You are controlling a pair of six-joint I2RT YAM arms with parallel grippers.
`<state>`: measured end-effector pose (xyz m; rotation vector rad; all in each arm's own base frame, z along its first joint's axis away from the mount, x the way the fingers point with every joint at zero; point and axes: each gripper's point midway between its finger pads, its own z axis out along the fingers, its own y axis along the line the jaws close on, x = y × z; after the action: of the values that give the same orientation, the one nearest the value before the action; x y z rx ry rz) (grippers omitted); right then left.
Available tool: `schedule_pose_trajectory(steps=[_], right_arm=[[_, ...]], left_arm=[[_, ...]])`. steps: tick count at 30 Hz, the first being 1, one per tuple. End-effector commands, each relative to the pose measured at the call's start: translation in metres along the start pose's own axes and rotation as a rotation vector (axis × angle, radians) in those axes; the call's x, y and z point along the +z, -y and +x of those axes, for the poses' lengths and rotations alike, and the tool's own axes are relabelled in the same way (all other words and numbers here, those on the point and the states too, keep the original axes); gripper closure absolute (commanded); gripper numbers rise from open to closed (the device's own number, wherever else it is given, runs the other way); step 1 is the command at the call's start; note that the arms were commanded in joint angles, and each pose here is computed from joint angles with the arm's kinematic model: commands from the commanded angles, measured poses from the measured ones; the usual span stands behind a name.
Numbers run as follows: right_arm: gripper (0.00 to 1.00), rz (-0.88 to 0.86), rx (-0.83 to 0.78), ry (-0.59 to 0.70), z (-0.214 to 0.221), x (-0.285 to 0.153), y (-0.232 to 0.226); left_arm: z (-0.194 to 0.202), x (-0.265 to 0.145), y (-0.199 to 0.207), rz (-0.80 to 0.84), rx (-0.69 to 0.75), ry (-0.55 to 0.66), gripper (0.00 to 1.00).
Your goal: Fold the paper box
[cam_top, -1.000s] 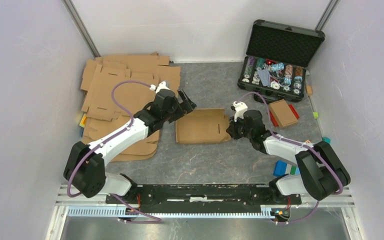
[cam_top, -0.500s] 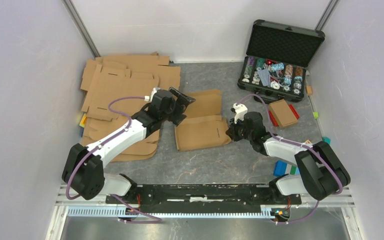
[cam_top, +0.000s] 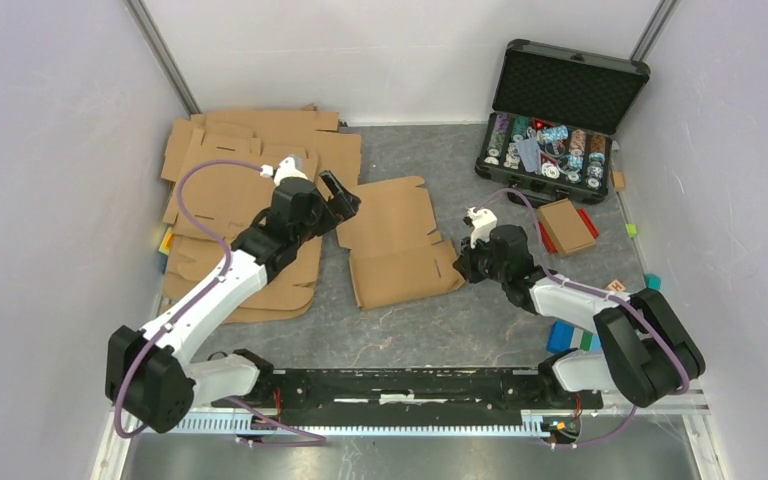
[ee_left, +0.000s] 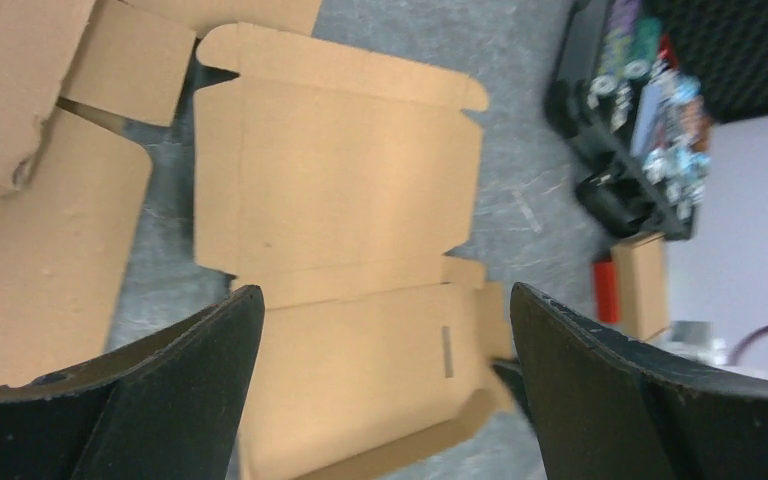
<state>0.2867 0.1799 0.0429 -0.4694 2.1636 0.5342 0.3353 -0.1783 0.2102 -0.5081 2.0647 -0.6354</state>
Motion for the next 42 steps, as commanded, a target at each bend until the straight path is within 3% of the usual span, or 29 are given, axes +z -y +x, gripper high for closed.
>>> schedule_pose_trajectory(steps=[1, 4, 10, 20, 33, 38, 42], right_arm=[[0.83, 0.042, -0.034, 0.017, -0.007, -0.005, 0.008], [0.83, 0.079, -0.045, -0.005, -0.003, -0.01, 0.015], [0.83, 0.109, -0.047, -0.039, 0.014, -0.02, 0.019], [0.83, 0.173, -0.046, -0.039, 0.02, -0.036, 0.031], [0.84, 0.138, -0.04, -0.039, 0.021, -0.034, 0.025], [0.85, 0.123, -0.038, -0.042, 0.022, -0.033, 0.023], [0.85, 0.115, -0.035, -0.048, 0.023, -0.031, 0.021]], left_arm=[[0.026, 0.021, -0.048, -0.087, 0.201, -0.075, 0.04], [0.039, 0.035, -0.065, -0.095, 0.182, -0.129, 0.05], [0.048, 0.053, -0.059, -0.009, 0.202, -0.149, 0.07], [0.078, 0.09, -0.068, -0.028, 0.183, -0.277, 0.11], [0.103, 0.121, -0.086, -0.052, 0.118, -0.385, 0.18], [0.106, 0.131, -0.074, 0.061, 0.102, -0.395, 0.33], [0.104, 0.128, -0.058, 0.158, 0.111, -0.378, 0.51]])
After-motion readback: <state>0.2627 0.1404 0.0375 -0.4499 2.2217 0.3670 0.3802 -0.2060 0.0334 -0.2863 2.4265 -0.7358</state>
